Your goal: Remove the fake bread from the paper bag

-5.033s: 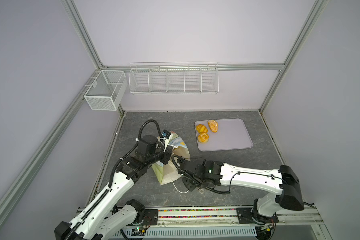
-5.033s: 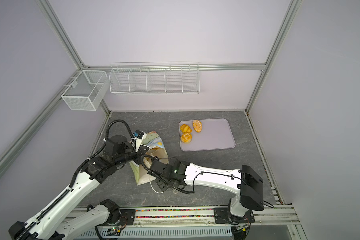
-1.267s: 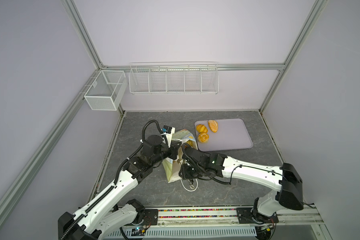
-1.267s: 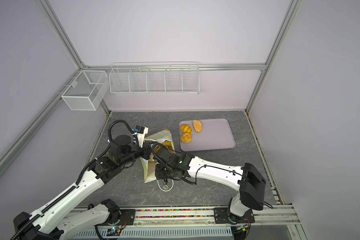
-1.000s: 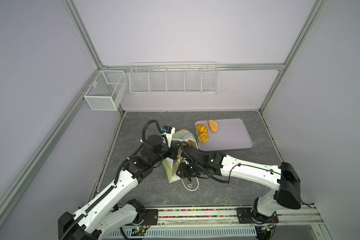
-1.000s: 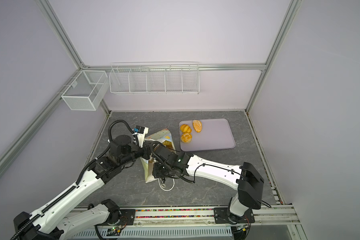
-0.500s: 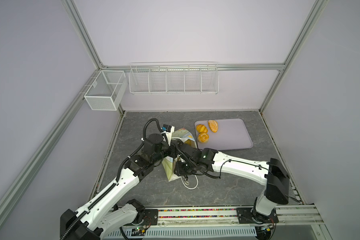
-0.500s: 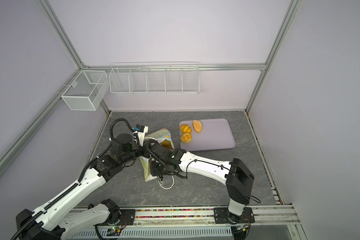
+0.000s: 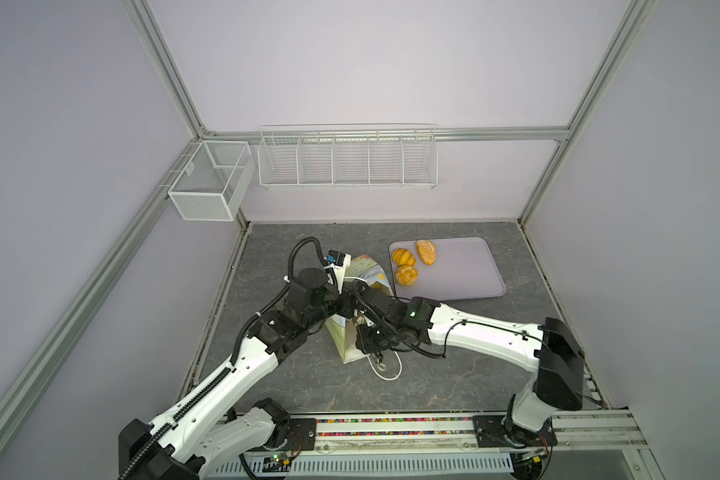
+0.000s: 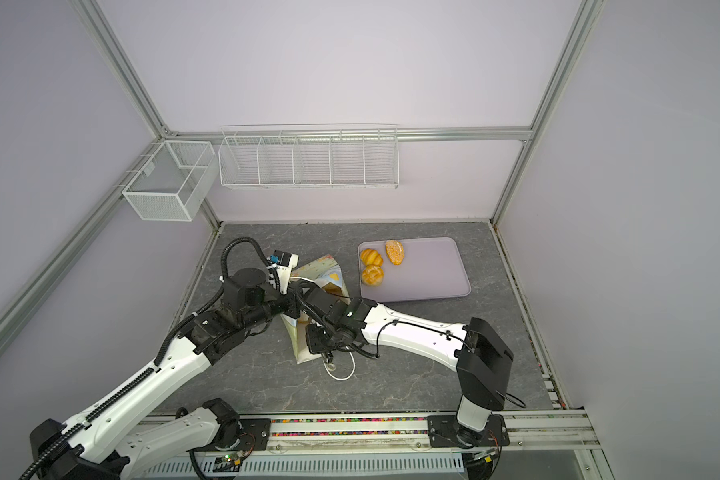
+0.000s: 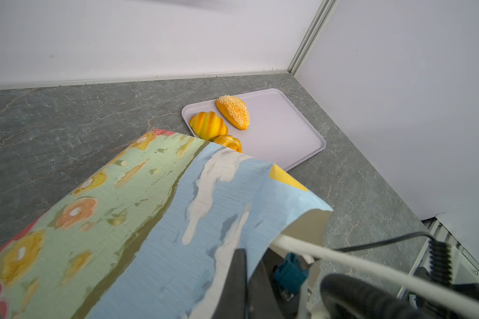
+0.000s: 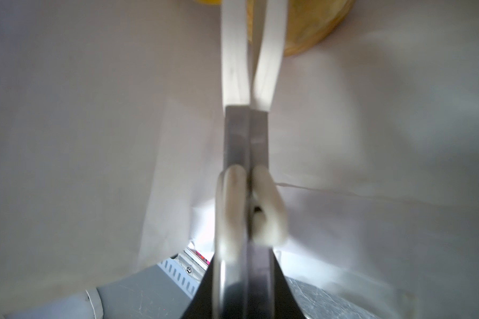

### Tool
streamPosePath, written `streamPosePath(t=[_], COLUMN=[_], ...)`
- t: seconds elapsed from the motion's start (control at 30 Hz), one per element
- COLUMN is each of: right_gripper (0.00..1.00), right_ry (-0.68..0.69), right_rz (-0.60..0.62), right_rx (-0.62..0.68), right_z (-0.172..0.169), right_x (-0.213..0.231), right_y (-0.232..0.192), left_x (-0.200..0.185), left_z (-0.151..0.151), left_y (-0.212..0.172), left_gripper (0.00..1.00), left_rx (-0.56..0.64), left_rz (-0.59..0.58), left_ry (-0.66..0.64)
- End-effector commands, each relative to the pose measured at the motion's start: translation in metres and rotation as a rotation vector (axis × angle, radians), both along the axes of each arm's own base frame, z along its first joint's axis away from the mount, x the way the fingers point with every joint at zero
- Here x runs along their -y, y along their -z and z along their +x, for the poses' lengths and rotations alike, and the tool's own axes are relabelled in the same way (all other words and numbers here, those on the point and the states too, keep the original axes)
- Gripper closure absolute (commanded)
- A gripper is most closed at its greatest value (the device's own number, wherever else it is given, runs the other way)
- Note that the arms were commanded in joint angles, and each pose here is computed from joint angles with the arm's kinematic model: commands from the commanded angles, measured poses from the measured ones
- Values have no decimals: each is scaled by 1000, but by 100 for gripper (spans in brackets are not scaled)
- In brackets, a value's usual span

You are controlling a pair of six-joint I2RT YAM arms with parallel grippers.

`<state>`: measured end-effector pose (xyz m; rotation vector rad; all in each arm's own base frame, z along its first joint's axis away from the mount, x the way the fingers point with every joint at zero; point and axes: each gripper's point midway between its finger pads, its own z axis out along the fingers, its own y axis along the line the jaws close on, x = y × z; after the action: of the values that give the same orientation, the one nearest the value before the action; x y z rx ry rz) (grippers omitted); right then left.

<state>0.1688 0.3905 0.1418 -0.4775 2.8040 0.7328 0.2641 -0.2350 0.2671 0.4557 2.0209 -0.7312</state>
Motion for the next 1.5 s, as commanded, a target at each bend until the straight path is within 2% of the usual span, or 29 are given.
streamPosePath(t=[0.0, 0.27, 0.5, 0.73, 0.9, 1.47], right_gripper=[93, 93, 71, 64, 58, 53], right_ry=[39, 32, -11, -26, -39, -98], right_rz=[-35, -54, -47, -98, -81, -53], right_rx=[27, 40, 77, 123, 126, 42], right_z=[1, -11, -13, -20, -25, -34], right_x=[25, 34, 23, 27, 20, -12], right_y=[-4, -6, -14, -26, -28, 1], left_x=[0, 2, 3, 2, 1, 0], left_z=[-1, -1, 0, 0, -1, -3], left_y=[-26, -24, -23, -23, -21, -21], left_gripper=[100, 100, 100, 100, 100, 100], left_rx=[56, 49, 43, 42, 40, 32], left_rz=[-29, -31, -30, -20, -19, -20], left_ry=[6, 9, 12, 8, 6, 9])
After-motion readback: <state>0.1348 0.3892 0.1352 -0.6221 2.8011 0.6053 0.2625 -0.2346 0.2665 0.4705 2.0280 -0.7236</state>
